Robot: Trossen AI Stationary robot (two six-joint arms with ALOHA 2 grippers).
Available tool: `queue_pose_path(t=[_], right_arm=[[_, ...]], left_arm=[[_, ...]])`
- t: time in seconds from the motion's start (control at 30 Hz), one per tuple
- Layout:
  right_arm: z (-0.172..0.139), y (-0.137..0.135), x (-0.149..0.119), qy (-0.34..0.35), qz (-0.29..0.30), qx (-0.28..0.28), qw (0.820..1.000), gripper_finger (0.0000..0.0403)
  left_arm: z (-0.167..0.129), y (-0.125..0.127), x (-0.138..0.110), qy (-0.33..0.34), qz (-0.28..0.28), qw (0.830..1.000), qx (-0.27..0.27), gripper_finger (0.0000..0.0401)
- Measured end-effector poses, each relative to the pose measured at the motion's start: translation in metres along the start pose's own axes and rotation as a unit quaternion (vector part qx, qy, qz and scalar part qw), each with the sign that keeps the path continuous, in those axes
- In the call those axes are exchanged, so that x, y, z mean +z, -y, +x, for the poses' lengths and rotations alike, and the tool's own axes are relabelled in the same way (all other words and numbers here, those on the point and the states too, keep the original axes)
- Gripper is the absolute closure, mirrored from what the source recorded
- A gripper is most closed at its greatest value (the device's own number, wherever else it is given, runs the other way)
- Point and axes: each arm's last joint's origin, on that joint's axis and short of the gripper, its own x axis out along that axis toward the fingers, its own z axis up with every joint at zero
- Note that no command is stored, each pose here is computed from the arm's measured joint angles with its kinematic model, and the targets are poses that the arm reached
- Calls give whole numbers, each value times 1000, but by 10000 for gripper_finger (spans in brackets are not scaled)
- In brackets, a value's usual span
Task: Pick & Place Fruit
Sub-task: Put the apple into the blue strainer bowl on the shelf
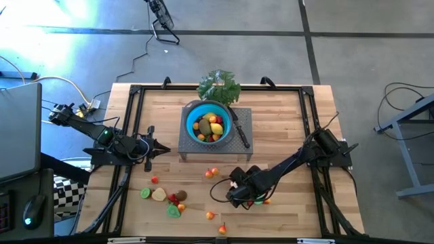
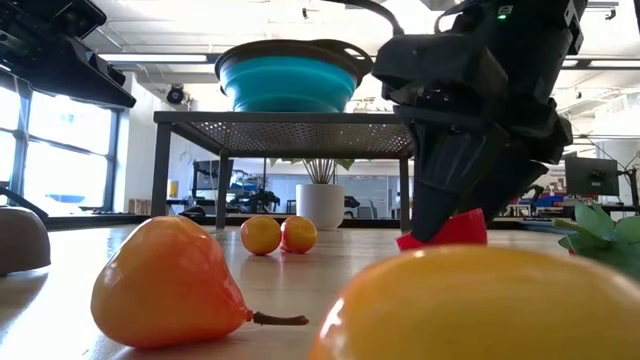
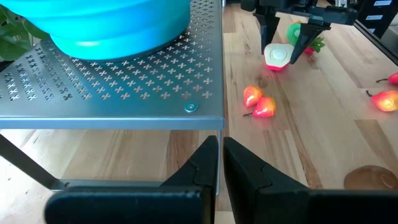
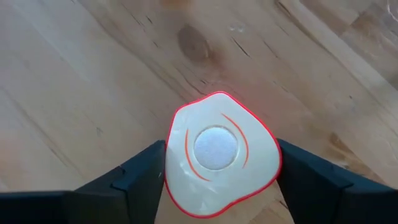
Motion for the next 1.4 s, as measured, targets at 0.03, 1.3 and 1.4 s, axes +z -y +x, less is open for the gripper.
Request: queue_pose_path(t=[0.03, 1.3, 1.4], right_arm=[[0, 0, 0, 0, 0, 2, 1000, 145], [0, -2, 1, 2, -10, 12, 1000, 131], [0, -2, 1, 2, -10, 12, 1000, 143]], left_arm=[[0, 0, 0, 0, 0, 1000, 0, 379], [0, 0, 0, 0, 0, 1000, 0, 379], [0, 0, 0, 0, 0, 1000, 0, 379]])
